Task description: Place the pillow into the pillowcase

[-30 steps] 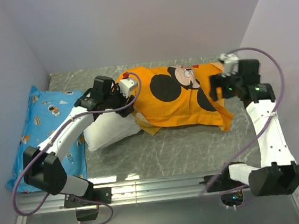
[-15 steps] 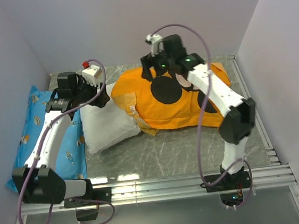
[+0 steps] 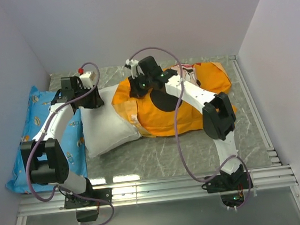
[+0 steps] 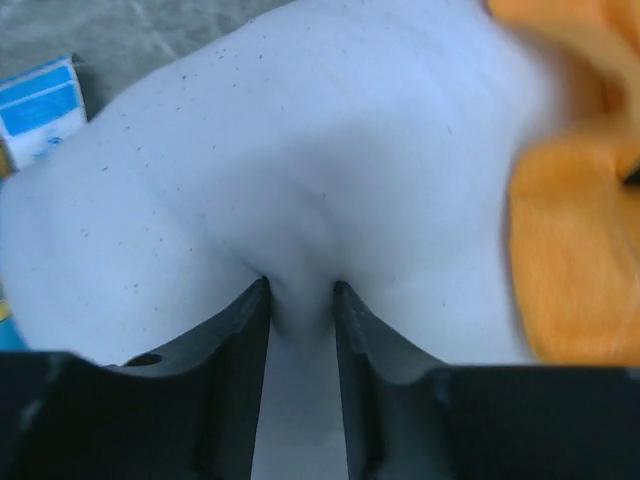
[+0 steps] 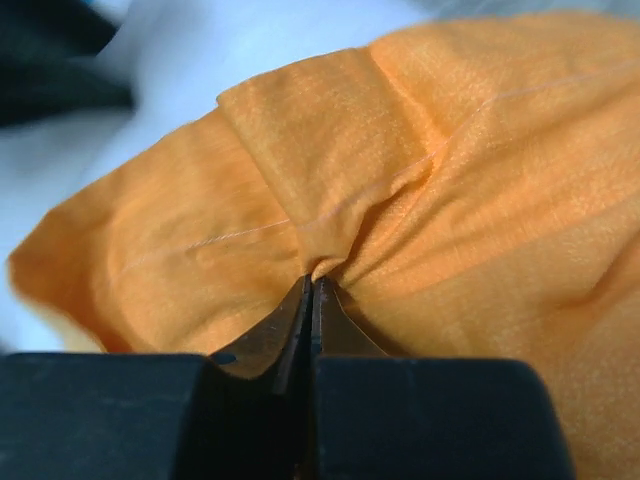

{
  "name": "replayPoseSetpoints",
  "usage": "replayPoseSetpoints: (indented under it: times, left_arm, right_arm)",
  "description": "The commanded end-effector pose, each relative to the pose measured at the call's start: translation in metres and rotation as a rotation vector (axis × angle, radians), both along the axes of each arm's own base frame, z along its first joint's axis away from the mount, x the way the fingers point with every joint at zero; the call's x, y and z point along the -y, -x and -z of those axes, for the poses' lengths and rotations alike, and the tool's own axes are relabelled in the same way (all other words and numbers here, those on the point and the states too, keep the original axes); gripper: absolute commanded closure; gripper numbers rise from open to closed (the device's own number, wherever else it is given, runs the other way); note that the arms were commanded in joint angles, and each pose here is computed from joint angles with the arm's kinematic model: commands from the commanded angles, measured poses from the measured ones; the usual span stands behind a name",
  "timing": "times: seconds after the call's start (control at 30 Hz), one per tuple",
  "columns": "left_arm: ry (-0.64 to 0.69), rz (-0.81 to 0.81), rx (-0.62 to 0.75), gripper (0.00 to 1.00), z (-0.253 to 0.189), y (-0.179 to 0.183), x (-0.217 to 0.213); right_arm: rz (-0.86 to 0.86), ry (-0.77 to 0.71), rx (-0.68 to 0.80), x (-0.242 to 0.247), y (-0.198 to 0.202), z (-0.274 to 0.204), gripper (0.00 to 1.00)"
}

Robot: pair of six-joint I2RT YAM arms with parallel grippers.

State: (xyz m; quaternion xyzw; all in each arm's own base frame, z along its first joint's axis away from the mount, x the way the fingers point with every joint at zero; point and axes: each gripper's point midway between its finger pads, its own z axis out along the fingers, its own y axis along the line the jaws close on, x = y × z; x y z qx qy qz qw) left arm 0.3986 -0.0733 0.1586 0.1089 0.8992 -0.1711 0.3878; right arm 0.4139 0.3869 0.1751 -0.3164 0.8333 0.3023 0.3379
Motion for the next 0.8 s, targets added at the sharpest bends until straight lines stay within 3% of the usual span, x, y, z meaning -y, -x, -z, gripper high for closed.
replayPoseSetpoints:
  times: [0.0,0.1,0.2,0.3,0.4,0.5,0.57,0.63,0.73,0.77]
  left_arm:
    - [0.146,0.076,0.001,0.65,-0.003,-0.002,0.028]
    - [0.305,0.154,0.010,0.85,-0.018,0.008,0.055]
    - [0.451,0.209,0.076,1.00,-0.048,0.024,0.079]
    - [0.526,0.253,0.104,1.00,-0.063,0.045,0.100]
    - [0.566,0.244,0.034,1.00,-0.054,0.063,0.109]
    - [0.596,0.231,-0.016,1.00,-0.041,0.081,0.109]
    - [0.595,0.217,-0.036,1.00,-0.035,0.090,0.108]
    - [0.595,0.222,-0.061,1.00,-0.027,0.098,0.108]
    - [0.563,0.224,-0.072,1.00,-0.019,0.103,0.105]
    - [0.554,0.225,-0.069,1.00,-0.018,0.102,0.104]
  right_arm:
    - [-0.311,-0.184,-0.041,-0.030,0.110,-0.060,1.00]
    - [-0.519,-0.243,-0.019,-0.048,0.177,-0.085,1.00]
    - [-0.636,-0.222,-0.082,-0.053,0.202,-0.068,1.00]
    - [-0.609,-0.185,-0.134,-0.052,0.192,-0.044,1.00]
    - [-0.579,-0.184,-0.219,-0.034,0.196,-0.024,1.00]
    - [-0.545,-0.127,-0.191,-0.010,0.202,-0.006,1.00]
    - [-0.460,-0.115,-0.153,0.012,0.179,-0.020,0.81]
    - [-0.399,-0.137,-0.175,0.030,0.167,-0.045,0.45]
    - [-0.212,-0.236,-0.106,0.063,0.114,-0.106,0.17]
    - [-0.085,-0.223,-0.049,0.082,0.085,-0.116,0.17]
